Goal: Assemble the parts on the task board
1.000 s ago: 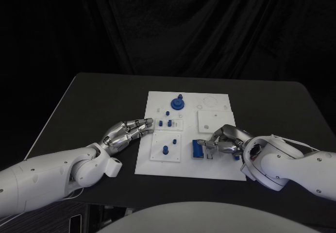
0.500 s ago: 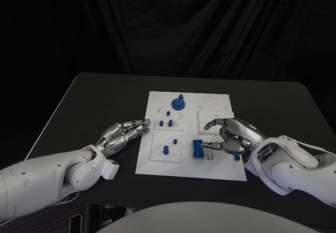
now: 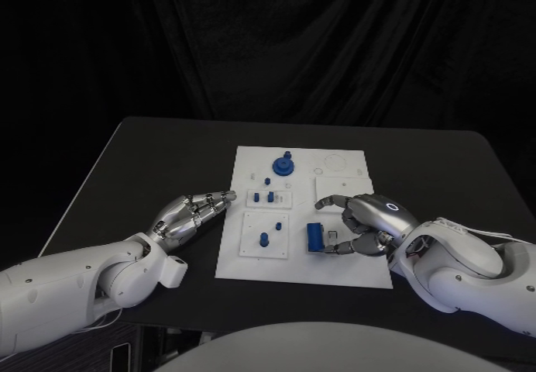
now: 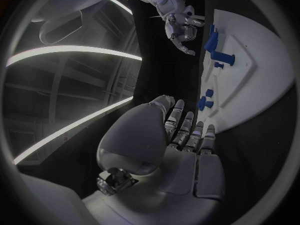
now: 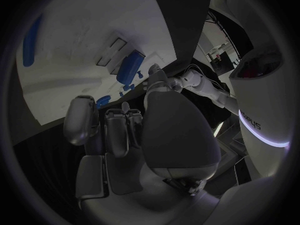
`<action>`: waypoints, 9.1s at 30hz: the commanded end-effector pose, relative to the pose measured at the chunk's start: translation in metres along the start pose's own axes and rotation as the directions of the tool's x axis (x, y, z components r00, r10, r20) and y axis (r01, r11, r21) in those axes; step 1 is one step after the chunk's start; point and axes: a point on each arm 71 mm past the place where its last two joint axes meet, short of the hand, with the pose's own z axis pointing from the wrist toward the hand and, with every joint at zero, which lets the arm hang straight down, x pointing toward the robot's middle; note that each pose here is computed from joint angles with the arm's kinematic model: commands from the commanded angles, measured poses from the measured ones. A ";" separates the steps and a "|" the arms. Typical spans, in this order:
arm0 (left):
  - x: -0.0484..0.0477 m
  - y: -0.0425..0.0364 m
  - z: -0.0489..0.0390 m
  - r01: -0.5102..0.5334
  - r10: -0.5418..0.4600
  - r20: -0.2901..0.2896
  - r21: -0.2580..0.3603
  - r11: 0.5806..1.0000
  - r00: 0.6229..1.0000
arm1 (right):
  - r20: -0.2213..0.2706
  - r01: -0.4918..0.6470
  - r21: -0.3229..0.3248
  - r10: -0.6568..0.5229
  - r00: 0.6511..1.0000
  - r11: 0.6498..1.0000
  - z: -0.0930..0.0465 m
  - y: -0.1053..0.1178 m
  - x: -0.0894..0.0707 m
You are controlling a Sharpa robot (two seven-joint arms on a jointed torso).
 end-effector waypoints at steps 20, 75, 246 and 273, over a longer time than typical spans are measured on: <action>-0.0023 -0.0131 -0.0004 -0.007 0.005 0.012 0.194 0.981 1.000 | -0.063 0.109 0.006 -0.108 0.992 0.994 0.010 0.000 0.020; -0.0047 -0.0088 0.0019 0.009 -0.008 -0.007 0.156 0.988 1.000 | 0.059 0.021 0.000 -0.021 0.998 1.000 -0.001 0.004 0.015; -0.0040 -0.0032 0.0071 0.029 -0.025 -0.034 0.115 0.993 0.999 | -0.144 0.059 0.125 -0.041 0.989 0.990 0.002 0.001 0.039; -0.0043 -0.0027 0.0074 0.027 -0.024 -0.033 0.112 0.993 0.999 | -0.079 0.030 0.122 -0.020 0.997 0.992 0.001 0.002 0.034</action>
